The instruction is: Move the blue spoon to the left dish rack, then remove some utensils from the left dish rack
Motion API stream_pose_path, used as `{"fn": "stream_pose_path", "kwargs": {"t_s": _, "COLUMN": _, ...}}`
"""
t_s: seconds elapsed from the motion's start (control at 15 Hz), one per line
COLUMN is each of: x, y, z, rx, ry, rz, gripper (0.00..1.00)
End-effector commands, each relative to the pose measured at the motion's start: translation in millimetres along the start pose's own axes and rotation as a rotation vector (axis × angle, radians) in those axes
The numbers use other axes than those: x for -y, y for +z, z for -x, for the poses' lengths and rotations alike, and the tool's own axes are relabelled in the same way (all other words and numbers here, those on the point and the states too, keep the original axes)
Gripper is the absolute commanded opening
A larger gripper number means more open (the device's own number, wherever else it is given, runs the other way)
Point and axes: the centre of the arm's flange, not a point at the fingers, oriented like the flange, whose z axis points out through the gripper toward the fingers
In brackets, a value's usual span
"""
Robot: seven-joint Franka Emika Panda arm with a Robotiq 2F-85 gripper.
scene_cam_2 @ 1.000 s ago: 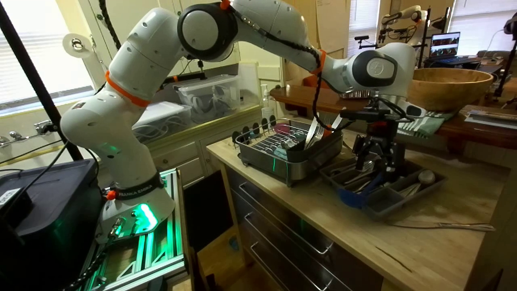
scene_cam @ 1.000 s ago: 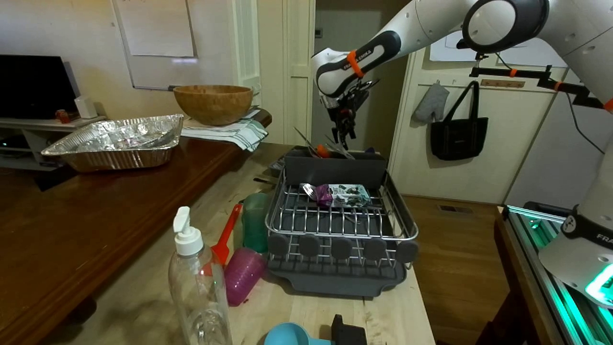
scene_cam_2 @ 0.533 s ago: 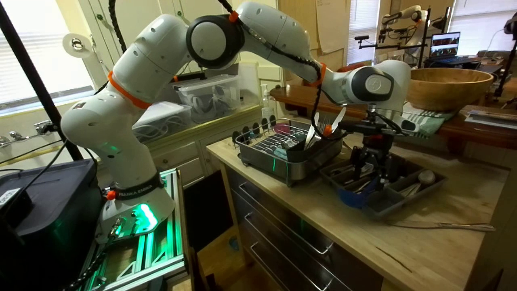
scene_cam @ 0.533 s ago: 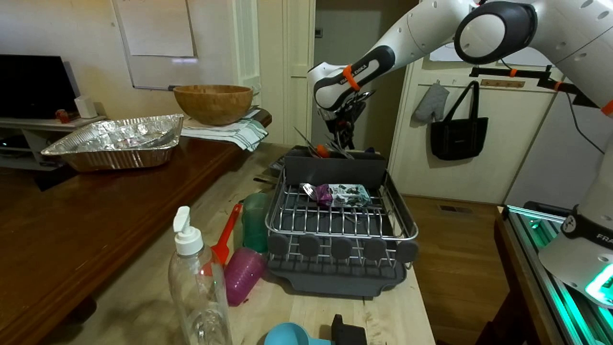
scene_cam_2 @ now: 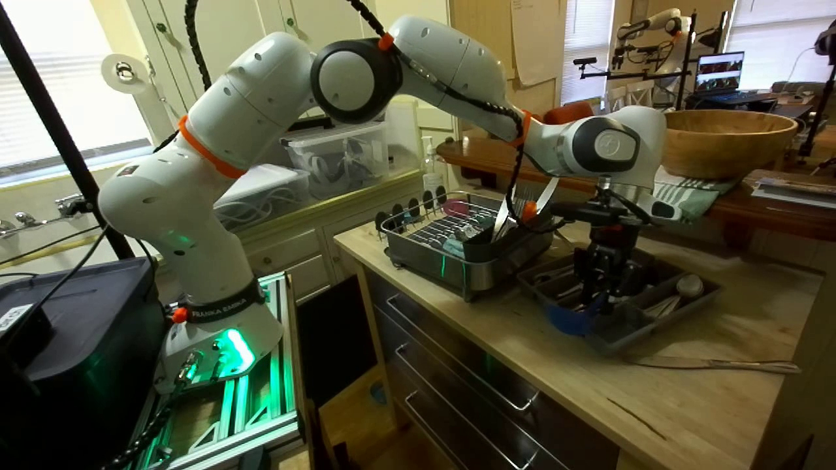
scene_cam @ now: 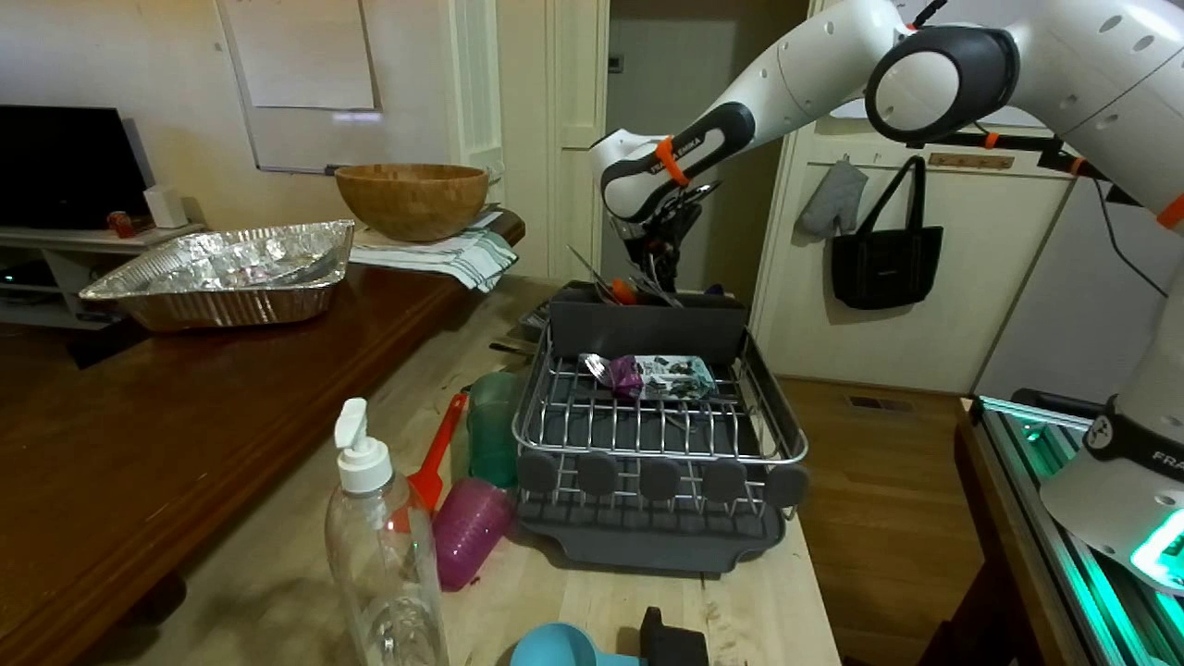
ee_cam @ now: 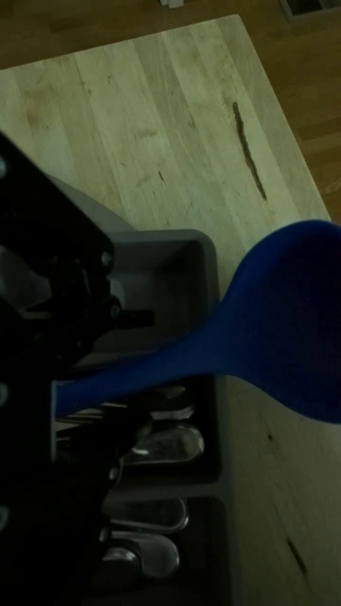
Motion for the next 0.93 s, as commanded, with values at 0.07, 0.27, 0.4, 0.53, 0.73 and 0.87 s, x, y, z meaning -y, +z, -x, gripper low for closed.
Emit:
{"fn": "stream_pose_path", "kwargs": {"t_s": 0.07, "x": 0.5, "y": -1.9, "z": -11.5, "rx": 0.021, "ry": 0.057, "rz": 0.001, "gripper": 0.10}}
{"fn": "stream_pose_path", "kwargs": {"t_s": 0.27, "x": -2.0, "y": -22.5, "z": 5.2, "rx": 0.016, "ry": 0.058, "rz": -0.026, "gripper": 0.05}}
{"fn": "stream_pose_path", "kwargs": {"t_s": 0.4, "x": -8.4, "y": -40.7, "z": 21.9, "rx": 0.000, "ry": 0.043, "rz": -0.050, "gripper": 0.01}}
{"fn": "stream_pose_path", "kwargs": {"t_s": 0.53, "x": -20.5, "y": -61.0, "z": 39.0, "rx": -0.024, "ry": 0.035, "rz": -0.073, "gripper": 0.04}}
{"fn": "stream_pose_path", "kwargs": {"t_s": 0.73, "x": -37.4, "y": -89.2, "z": 60.7, "rx": -0.051, "ry": -0.003, "rz": -0.095, "gripper": 0.04}}
{"fn": "stream_pose_path", "kwargs": {"t_s": 0.87, "x": -44.7, "y": -105.4, "z": 75.3, "rx": -0.065, "ry": -0.039, "rz": -0.101, "gripper": 0.04}}
